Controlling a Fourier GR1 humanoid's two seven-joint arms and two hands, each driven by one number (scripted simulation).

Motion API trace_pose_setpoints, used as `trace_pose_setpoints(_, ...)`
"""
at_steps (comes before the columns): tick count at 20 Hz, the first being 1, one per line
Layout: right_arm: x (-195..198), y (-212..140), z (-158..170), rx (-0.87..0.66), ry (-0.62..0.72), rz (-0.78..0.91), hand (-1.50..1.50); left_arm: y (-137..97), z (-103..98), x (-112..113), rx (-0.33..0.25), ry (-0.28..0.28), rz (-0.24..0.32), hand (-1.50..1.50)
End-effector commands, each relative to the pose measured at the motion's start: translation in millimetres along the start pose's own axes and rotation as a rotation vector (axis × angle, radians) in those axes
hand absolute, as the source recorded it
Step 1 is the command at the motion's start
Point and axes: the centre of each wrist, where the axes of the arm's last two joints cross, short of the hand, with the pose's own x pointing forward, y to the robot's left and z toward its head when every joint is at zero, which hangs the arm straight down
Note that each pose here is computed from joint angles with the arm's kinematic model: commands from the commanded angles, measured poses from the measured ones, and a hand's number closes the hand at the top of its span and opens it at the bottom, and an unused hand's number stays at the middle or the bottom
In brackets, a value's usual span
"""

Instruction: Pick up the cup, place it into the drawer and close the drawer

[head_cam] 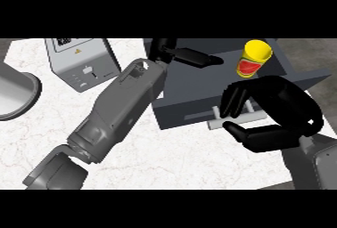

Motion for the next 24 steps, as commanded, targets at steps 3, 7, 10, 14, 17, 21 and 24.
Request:
trace_pose_setpoints(3,1.0,-1.6,12.1,0.276,0.244,0.162,1.50,-3.4,-2.6,7.0,0.087,-0.071,0.052,-1.50)
trace_pose_setpoints(7,-7.4,2.4,27.0,0.221,0.371,0.269,-1.50,0.7,-4.3,4.1,0.103,-0.047,0.066,-1.50)
trace_pose_setpoints(10,-2.1,8.5,23.6,0.192,0.410,0.486,-1.50,11.1,7.2,-15.8,0.137,-0.045,0.081,-1.50)
trace_pose_setpoints(14,-56.7,19.8,43.1,0.153,0.518,0.507,-1.50,10.6,7.4,-13.0,0.115,-0.084,0.136,-1.50)
trace_pose_setpoints(17,-93.5,22.7,42.7,0.187,0.591,0.535,-1.50,16.7,15.5,-24.4,0.135,-0.068,0.155,-1.50)
trace_pose_setpoints(21,-138.5,23.1,38.3,0.257,0.670,0.580,-1.50,27.4,20.0,-23.0,0.121,-0.091,0.183,-1.50)
trace_pose_setpoints(24,-159.1,7.9,24.1,0.236,0.719,0.571,1.50,39.8,40.0,-46.2,0.154,-0.075,0.193,-1.50)
